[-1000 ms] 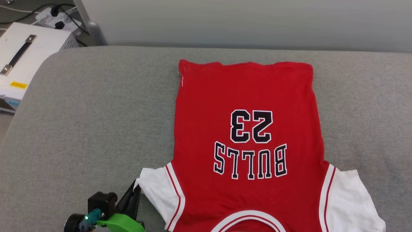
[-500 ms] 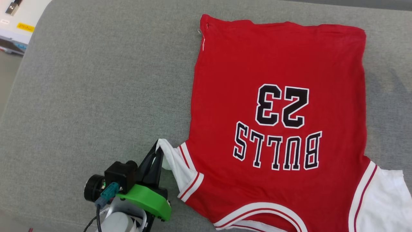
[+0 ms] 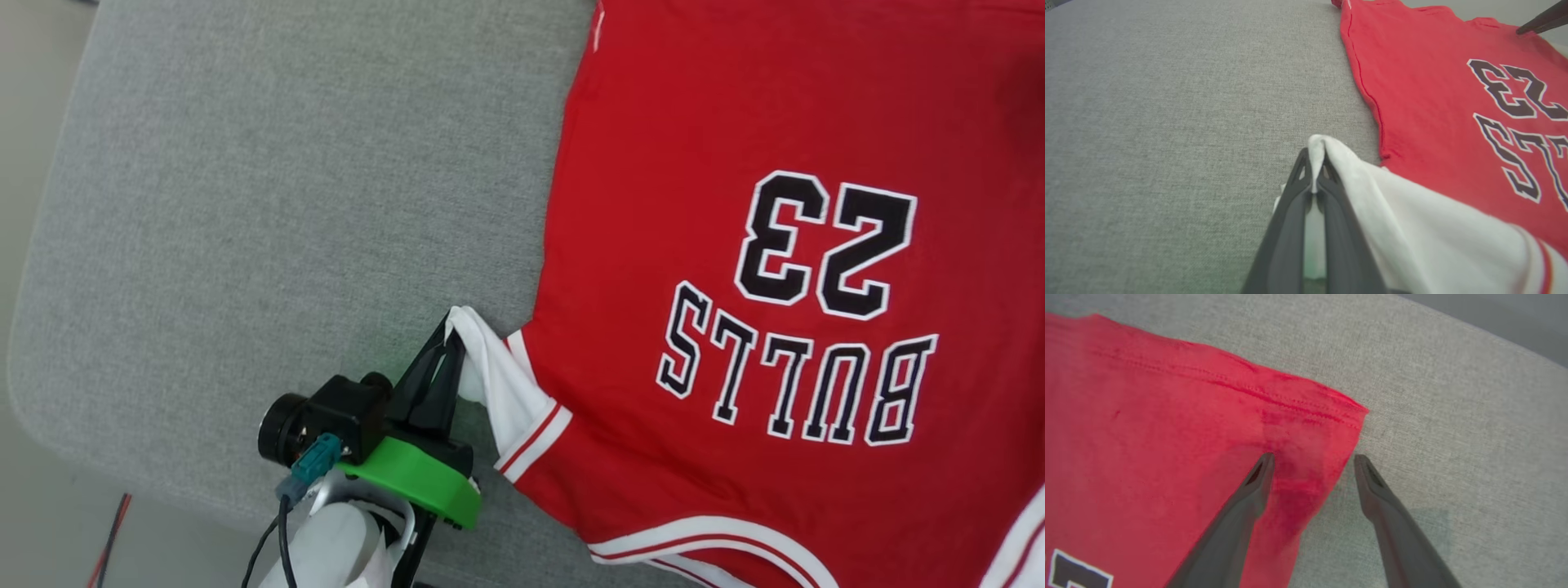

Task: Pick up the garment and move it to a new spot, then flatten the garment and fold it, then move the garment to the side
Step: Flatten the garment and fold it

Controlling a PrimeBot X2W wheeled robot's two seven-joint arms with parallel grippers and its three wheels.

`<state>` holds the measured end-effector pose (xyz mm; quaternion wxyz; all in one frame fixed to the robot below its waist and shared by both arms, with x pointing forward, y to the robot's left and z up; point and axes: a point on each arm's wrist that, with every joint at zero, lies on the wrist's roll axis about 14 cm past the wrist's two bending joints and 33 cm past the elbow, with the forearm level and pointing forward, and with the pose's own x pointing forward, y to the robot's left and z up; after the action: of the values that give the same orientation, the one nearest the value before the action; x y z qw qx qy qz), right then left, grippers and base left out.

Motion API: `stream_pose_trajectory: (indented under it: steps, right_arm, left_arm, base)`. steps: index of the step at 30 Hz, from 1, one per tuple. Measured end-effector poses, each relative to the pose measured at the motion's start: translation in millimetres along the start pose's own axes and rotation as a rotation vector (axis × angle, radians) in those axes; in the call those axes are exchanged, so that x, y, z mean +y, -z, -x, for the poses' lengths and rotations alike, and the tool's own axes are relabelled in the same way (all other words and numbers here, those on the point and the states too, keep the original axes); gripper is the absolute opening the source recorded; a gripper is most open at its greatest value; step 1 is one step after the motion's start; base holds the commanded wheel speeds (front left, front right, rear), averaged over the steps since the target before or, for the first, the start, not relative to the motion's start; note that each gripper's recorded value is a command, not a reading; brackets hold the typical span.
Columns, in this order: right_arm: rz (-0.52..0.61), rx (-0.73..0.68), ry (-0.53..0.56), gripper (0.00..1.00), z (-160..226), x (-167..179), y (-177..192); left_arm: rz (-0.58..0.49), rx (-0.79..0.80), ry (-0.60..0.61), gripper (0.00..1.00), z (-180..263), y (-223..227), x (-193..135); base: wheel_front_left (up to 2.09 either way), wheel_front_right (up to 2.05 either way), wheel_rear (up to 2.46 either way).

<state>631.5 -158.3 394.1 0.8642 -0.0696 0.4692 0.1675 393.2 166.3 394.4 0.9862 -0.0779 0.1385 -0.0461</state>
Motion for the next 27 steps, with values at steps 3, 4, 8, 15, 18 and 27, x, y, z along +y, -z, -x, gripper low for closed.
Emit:
stream_pose_trajectory:
  steps: [3, 4, 8, 15, 18, 27]
  right_arm:
    - [-0.026, 0.032, -0.021, 1.0, -22.0, 6.4, 10.4]
    - [-0.042, 0.034, -0.028, 1.0, -27.3, 6.9, 11.9]
    - [-0.044, 0.068, -0.038, 1.0, -42.4, 9.7, 20.9]
    - [-0.01, 0.034, -0.031, 0.0, -33.6, 12.1, 14.1]
    - [0.021, -0.001, -0.028, 0.0, -21.7, 16.2, 8.5]
    - [0.15, -0.176, -0.05, 0.0, 41.5, 30.1, -4.7]
  left_arm:
    - [-0.007, 0.003, -0.012, 0.0, -1.3, 1.4, 3.8]
    - [-0.008, 0.004, -0.016, 0.0, -1.4, 1.8, 4.9]
    - [-0.018, 0.02, -0.042, 0.0, 0.0, 7.1, 14.1]
    - [-0.026, 0.012, -0.055, 0.0, 2.2, 4.3, 20.1]
    - [-0.029, 0.003, -0.059, 0.0, 5.6, 1.0, 20.9]
    - [-0.017, -0.022, -0.073, 0.0, 32.3, -5.4, 19.5]
  base:
    - [0.0, 0.0, 0.0]
    - [0.0, 0.0, 0.0]
    - [0.0, 0.0, 0.0]
    - [0.0, 0.0, 0.0]
    - [0.0, 0.0, 0.0]
    - [0.0, 0.0, 0.0]
